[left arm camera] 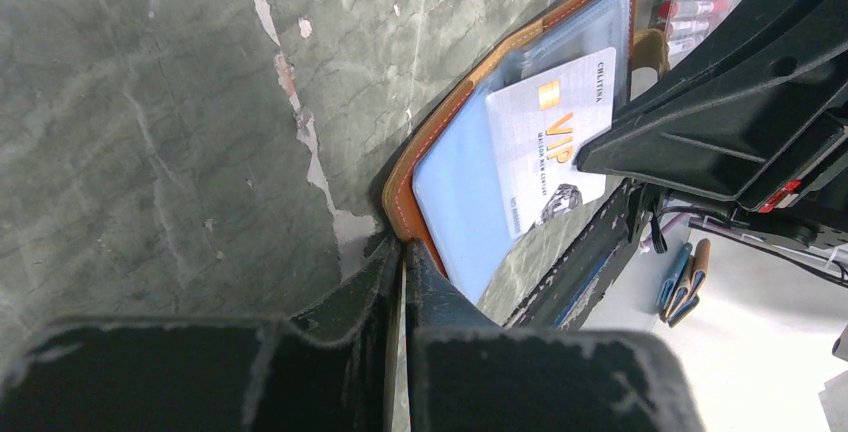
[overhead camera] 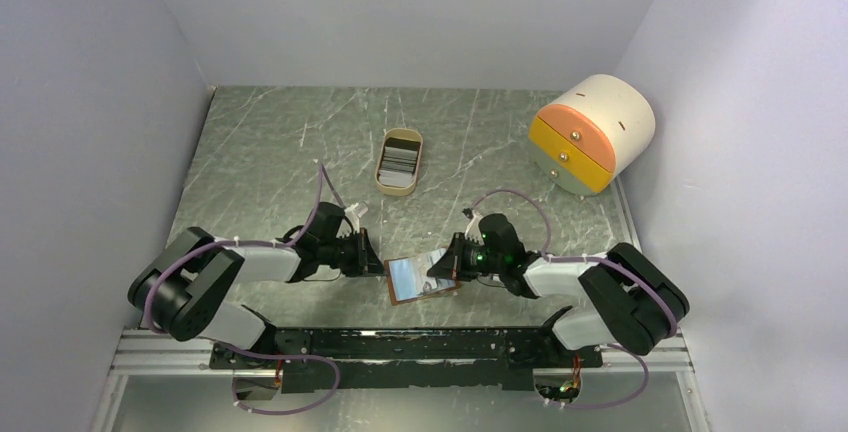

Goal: Put the credit cards into the card holder
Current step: Insert the credit card into the card holder.

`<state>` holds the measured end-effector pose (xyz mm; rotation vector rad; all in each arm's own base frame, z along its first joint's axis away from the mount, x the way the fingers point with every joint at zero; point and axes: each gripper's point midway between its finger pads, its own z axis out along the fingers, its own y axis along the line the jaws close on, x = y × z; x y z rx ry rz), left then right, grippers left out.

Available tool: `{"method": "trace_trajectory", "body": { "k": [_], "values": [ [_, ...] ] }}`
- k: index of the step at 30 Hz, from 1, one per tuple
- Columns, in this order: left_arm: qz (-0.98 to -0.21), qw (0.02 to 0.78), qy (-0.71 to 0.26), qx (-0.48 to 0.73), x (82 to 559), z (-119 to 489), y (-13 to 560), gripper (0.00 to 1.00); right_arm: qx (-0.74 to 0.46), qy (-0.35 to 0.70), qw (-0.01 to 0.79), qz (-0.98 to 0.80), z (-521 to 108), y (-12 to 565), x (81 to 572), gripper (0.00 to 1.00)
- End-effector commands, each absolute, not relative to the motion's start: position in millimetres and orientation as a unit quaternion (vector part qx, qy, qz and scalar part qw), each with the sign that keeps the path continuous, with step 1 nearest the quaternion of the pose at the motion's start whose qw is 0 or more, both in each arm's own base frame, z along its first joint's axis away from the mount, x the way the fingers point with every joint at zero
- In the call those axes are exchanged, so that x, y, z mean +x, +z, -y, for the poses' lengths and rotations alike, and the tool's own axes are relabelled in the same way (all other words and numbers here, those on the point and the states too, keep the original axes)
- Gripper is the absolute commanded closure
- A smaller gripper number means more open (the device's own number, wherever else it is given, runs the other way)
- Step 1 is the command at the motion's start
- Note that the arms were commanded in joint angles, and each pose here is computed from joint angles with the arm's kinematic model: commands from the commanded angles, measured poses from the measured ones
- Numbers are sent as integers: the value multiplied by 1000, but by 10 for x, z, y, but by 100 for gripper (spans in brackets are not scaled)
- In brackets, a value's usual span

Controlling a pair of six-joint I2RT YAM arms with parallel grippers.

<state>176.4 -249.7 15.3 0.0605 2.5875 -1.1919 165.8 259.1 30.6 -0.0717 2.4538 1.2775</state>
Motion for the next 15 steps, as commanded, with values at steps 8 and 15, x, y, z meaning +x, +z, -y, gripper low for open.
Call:
{"method": "trace_trajectory", "body": {
  "k": [8, 15],
  "values": [
    [-887, 159, -432, 32, 1876, 2583, 235, 91, -29, 438, 160, -884, -2578, 208, 1624, 89],
    [-884, 158, -440, 30, 1858, 2590, 261, 91, -22, 381, 181, -906, -2456, 193, 1751, 76]
  ]
}}
